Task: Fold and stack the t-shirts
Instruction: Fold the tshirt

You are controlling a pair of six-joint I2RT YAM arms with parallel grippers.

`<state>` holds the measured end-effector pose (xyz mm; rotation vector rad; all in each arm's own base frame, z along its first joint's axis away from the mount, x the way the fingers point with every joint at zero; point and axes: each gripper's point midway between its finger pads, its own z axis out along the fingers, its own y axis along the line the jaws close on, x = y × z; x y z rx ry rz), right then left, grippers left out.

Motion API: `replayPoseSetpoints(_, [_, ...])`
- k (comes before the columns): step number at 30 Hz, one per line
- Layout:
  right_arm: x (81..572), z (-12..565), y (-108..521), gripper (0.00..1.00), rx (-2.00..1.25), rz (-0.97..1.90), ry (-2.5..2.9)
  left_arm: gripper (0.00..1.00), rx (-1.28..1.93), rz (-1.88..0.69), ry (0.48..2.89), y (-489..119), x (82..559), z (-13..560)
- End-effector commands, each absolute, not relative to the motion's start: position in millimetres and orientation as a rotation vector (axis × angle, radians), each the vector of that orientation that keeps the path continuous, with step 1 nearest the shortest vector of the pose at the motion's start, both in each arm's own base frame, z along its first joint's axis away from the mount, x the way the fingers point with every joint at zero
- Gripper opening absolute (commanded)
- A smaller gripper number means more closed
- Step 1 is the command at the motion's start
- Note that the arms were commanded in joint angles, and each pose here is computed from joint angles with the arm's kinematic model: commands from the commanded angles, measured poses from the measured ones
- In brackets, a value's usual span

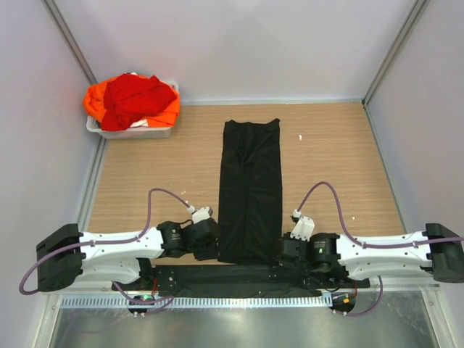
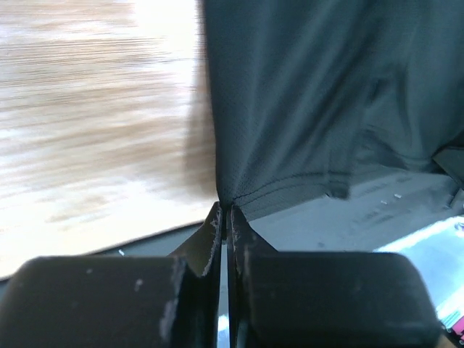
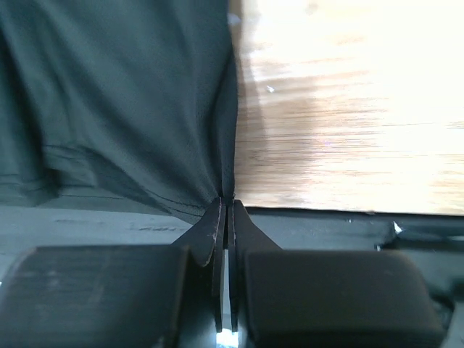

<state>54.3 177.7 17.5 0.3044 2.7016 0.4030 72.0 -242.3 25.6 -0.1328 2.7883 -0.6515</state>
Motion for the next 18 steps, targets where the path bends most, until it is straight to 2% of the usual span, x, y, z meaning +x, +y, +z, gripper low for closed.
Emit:
replayPoseSetpoints(1, [74.8,48.3,175.7,0.01,0.301,0.361,2.587,0.00,-0.090,-0.672,2.710,-253.6,85.1,66.8])
replayPoseSetpoints(7, [106.3,102.4,179.1,0.01,0.282,0.361,2.473,0.00,-0.018,-0.577,2.606,-250.3,120.4,110.6])
replayPoseSetpoints(18, [194.1,139.7,177.2,0.01,0.205,0.213,2.442,0.00,0.009,-0.561,2.570,-261.6,194.6,151.8])
